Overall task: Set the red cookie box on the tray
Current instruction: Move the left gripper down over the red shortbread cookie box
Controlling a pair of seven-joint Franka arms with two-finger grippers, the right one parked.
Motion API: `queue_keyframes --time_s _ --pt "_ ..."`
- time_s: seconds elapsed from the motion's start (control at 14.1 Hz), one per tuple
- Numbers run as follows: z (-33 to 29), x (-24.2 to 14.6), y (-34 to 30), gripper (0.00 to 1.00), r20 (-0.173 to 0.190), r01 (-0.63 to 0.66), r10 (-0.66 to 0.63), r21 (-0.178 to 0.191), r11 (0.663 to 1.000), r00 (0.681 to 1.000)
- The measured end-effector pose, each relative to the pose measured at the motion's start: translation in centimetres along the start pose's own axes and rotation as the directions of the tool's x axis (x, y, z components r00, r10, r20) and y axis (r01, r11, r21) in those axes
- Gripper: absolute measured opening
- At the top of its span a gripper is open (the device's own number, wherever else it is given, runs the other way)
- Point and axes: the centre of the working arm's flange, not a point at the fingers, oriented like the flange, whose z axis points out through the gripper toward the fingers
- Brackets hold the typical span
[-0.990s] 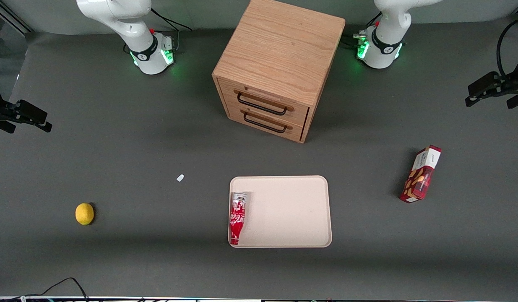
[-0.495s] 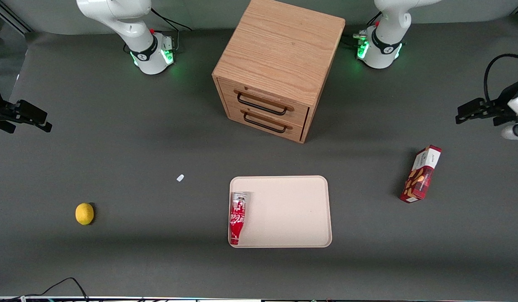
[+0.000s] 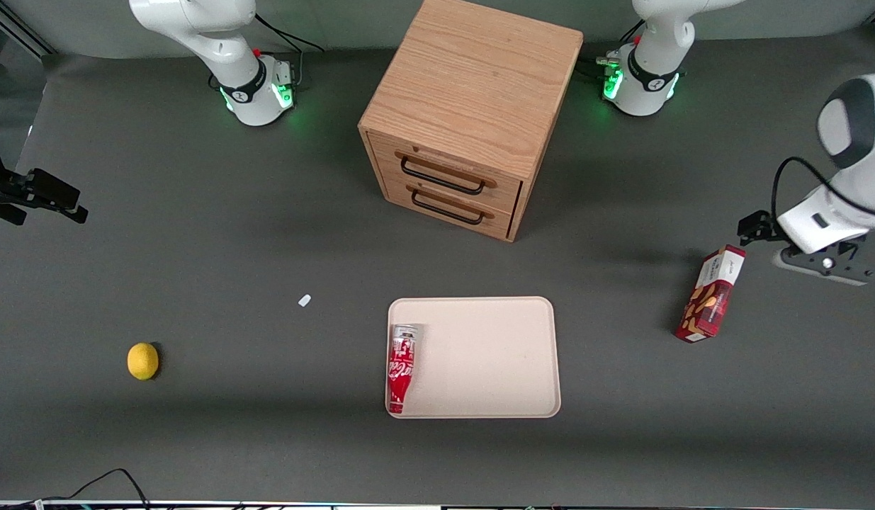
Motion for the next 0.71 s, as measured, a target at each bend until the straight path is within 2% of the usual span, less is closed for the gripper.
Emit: queue_keyframes --time_s 0.21,0.49,0.71 --pt "4.9 0.8 0.3 1.0 -0.02 -0.031 0.031 0.001 1.0 0.999" --pt "10.5 2.0 0.3 1.0 -0.064 -0.043 0.043 -0.003 0.999 0.997" --pt "14.5 1.8 -0.1 1.0 -0.074 -0.059 0.058 -0.01 0.998 0.996"
